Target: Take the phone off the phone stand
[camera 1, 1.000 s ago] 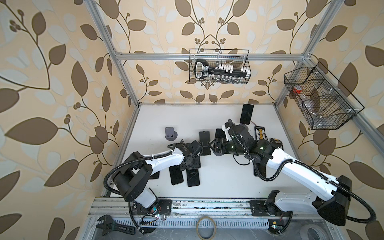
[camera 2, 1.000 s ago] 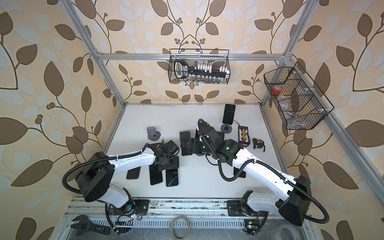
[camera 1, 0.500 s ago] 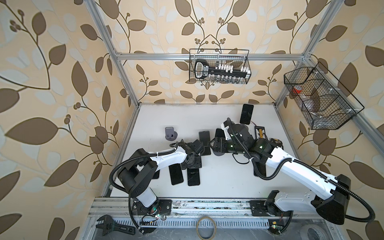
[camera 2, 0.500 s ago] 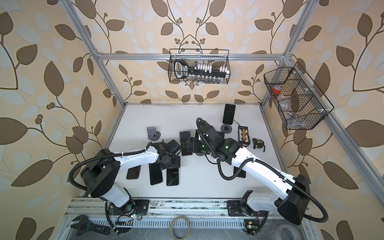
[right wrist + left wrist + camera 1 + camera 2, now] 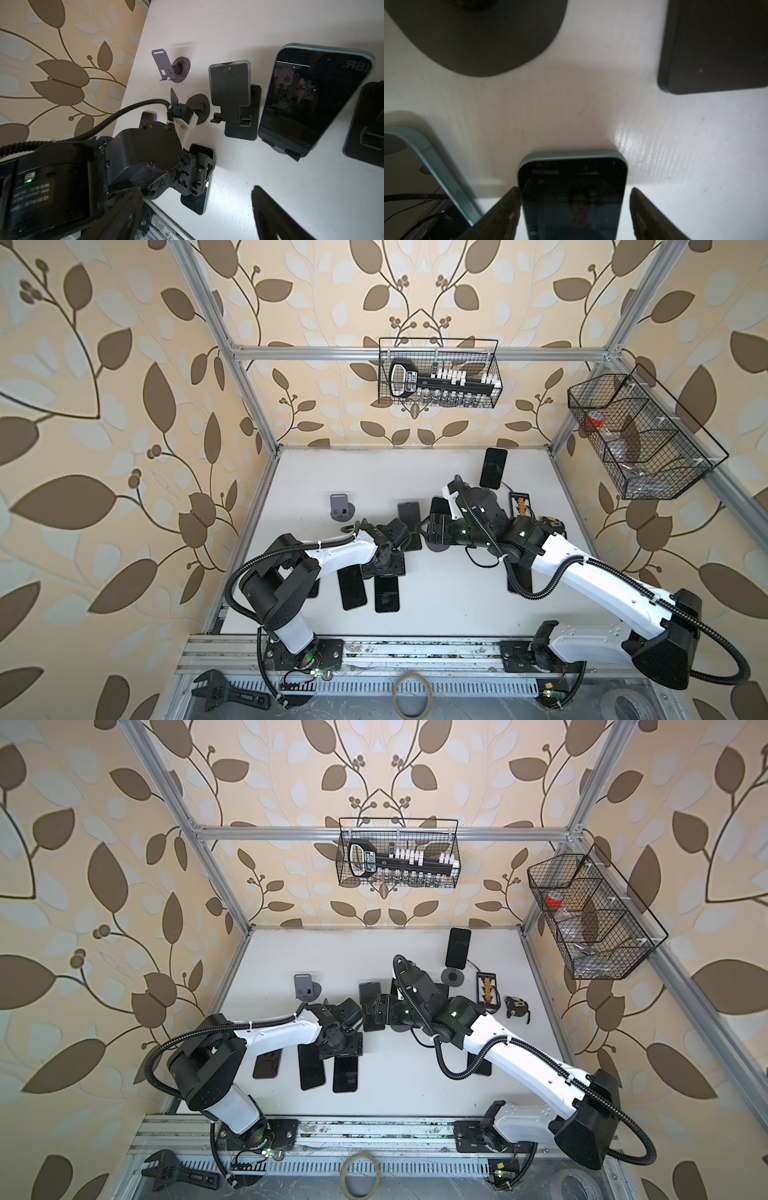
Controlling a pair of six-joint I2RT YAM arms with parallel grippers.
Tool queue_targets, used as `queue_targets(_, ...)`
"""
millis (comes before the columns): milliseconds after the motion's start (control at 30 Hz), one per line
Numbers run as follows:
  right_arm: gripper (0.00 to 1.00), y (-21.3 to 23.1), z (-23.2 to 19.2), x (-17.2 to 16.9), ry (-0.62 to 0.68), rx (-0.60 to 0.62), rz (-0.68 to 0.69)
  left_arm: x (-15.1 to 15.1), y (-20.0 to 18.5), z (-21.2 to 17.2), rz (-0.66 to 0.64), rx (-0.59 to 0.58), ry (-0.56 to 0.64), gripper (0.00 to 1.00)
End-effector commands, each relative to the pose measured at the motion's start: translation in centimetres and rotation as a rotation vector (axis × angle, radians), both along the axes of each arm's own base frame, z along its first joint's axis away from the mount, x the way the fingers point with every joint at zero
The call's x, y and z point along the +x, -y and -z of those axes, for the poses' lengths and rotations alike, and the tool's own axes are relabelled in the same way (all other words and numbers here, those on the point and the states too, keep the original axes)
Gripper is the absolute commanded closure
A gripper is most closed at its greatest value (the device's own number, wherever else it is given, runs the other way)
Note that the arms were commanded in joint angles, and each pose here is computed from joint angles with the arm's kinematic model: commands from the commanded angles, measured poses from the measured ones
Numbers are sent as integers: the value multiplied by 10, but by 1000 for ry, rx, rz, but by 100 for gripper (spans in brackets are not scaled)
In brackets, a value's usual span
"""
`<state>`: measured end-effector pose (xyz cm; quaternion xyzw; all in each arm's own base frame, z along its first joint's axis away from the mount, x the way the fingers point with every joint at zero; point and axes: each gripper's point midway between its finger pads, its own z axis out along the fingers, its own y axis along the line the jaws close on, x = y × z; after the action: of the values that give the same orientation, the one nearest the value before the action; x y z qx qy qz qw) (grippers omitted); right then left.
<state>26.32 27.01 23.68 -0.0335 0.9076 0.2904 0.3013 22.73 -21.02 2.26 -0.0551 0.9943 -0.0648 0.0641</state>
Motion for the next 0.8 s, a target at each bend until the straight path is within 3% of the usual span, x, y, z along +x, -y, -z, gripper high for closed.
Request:
queue_targets(0,17,3,-13,3,35,5,9,1,2,-4,22,23,-4,17)
queue_targets(433,17,3,-19,5,47,13,11,6,9,-17,49,11,32,14)
queue_targets(767,16,8,-39,9,112,44,40,13,11,-51,56,-41,127,12)
